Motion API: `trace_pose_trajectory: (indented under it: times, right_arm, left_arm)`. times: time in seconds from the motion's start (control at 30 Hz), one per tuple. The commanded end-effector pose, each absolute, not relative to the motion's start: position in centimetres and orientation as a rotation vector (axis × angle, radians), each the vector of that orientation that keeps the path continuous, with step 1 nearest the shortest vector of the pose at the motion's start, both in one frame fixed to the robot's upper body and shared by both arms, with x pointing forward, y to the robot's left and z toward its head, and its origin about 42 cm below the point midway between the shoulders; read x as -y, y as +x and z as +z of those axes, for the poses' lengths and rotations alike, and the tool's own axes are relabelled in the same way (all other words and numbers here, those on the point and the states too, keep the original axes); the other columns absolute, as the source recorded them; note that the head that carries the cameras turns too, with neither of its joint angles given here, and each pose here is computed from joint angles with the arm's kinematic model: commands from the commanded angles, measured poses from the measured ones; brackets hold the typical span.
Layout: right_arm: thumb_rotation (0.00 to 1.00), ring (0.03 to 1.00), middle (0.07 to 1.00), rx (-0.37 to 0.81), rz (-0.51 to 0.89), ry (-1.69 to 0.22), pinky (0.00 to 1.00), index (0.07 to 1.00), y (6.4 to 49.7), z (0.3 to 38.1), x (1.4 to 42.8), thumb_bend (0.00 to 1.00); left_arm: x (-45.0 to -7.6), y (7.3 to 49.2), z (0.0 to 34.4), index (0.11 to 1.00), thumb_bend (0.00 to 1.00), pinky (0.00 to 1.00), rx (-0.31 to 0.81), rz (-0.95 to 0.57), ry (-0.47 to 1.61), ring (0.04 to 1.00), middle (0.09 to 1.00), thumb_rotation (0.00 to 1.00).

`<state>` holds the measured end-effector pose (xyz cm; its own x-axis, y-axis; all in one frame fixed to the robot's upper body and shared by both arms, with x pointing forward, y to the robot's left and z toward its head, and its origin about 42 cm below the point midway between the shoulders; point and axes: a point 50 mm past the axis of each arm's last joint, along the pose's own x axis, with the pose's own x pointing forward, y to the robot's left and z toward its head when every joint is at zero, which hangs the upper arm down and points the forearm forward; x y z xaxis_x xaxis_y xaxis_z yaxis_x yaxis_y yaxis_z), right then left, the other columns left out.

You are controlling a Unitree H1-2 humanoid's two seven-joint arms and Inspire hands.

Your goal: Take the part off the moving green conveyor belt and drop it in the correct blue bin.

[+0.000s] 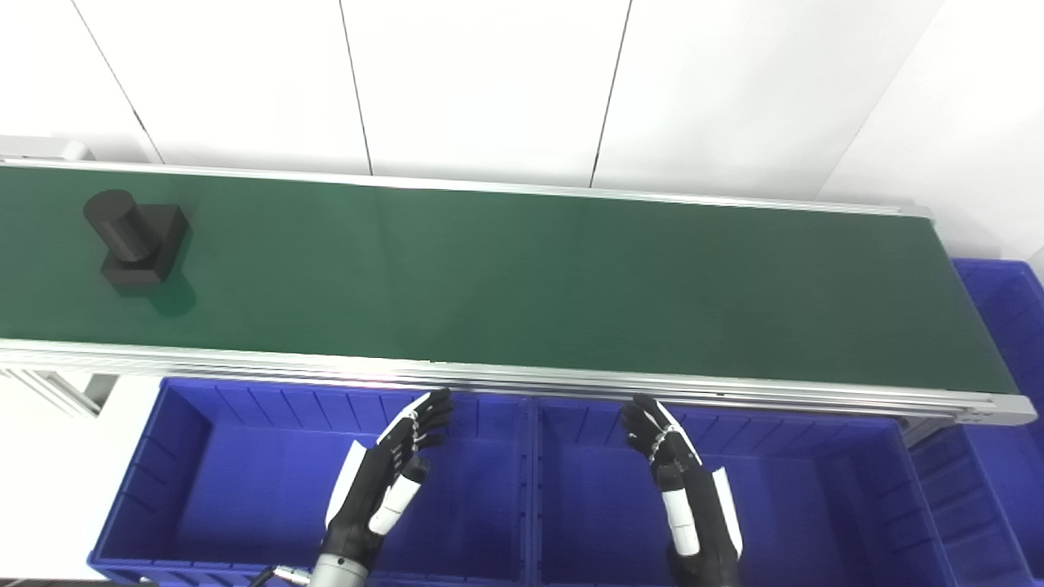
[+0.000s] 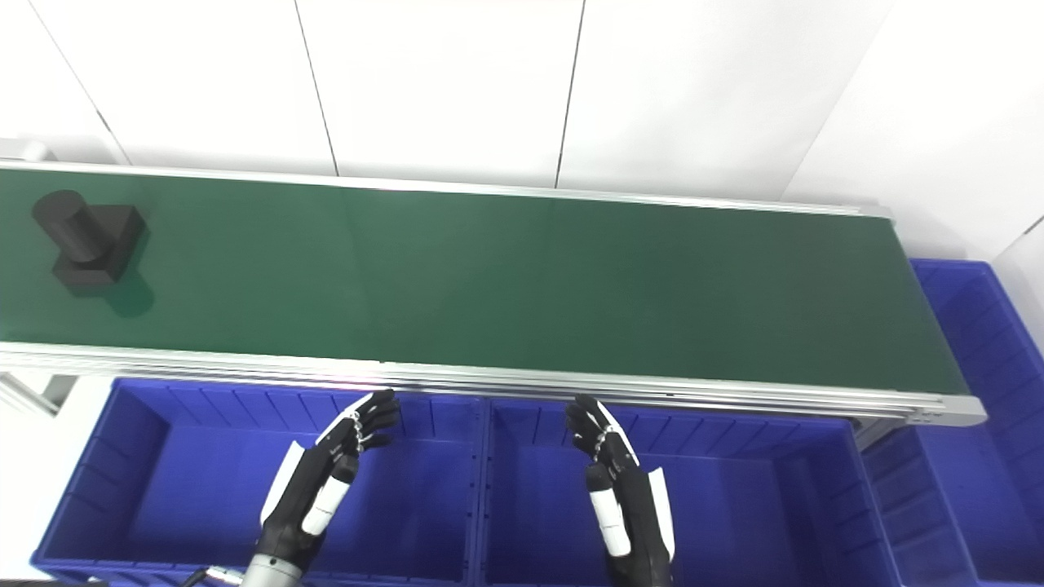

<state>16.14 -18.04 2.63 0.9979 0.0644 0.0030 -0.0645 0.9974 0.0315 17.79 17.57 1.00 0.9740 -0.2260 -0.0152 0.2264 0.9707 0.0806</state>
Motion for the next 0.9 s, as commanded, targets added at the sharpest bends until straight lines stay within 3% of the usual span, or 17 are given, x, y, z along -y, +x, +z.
trace_pose_trajectory:
  times: [0.0,0.2,0.37,0.87]
  right_arm:
    - [0.91,0.858,0.854,0.078,0.064,0.053,0.85,0.888,16.5,3.6,17.8,0.71]
    - [0.92,0.858,0.866,0.079,0.057,0.043,0.85,0.917,16.5,3.6,18.0,0.74]
    - [0.93,0.913,0.915,0.099,0.046,0.037,0.93,0.940,16.4,4.1,17.7,0.78]
    - [0.93,0.925,0.922,0.131,0.076,0.021,0.91,0.927,16.4,5.0,16.5,0.74]
  left_arm:
    - [-17.1,18.0,2.0,0.870,0.79,0.81,0.045,-0.239,0.028,0.851,0.861,0.95]
    - [-16.9,17.8,2.6,0.893,0.78,0.84,0.058,-0.286,-0.111,0.876,0.887,0.96]
    - [-16.8,17.5,2.9,0.932,0.82,0.90,0.086,-0.336,-0.181,0.913,0.928,1.00]
    - [-16.8,17.9,3.3,0.946,0.79,0.99,0.100,-0.341,-0.101,0.974,0.962,1.00]
